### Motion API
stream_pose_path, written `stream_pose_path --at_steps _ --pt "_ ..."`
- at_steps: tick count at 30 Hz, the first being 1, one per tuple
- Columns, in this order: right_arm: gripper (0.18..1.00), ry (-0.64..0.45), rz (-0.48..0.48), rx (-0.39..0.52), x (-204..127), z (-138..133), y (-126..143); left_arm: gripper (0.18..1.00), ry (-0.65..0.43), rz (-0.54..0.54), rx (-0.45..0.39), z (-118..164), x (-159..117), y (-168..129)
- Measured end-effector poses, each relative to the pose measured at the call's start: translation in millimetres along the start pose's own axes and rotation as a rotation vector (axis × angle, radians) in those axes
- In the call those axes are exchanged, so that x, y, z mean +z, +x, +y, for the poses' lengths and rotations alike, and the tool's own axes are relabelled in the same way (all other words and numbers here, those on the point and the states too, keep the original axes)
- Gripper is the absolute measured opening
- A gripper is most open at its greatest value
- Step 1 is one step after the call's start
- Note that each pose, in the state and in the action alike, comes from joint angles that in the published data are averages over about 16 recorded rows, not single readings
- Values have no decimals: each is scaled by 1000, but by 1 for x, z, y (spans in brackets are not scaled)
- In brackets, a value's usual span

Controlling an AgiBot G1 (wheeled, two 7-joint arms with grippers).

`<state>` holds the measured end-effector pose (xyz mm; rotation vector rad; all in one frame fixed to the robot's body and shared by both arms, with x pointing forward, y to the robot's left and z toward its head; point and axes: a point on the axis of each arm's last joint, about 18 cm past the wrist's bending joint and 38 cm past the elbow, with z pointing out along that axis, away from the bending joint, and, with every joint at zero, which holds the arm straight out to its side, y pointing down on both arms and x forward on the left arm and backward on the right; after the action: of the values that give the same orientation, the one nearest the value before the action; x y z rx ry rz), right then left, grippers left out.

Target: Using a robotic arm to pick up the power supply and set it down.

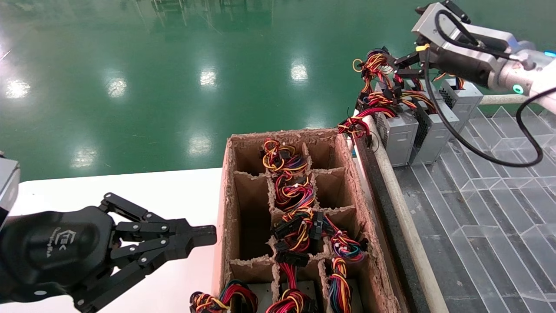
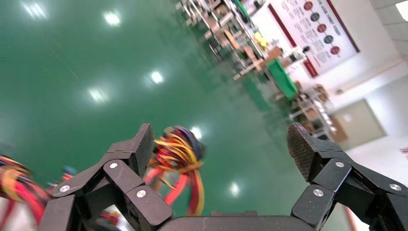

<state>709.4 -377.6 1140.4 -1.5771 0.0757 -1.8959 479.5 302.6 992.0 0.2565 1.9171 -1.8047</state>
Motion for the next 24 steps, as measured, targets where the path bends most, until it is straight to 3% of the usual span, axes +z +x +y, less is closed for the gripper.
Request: stream_pose_path --at_steps 13,24 --pt "1000 208 -125 239 -44 -14 -35 220 0 0 0 0 0 0" --pt "1000 360 -313 408 -94 -37 -72 348 0 0 0 0 0 0"
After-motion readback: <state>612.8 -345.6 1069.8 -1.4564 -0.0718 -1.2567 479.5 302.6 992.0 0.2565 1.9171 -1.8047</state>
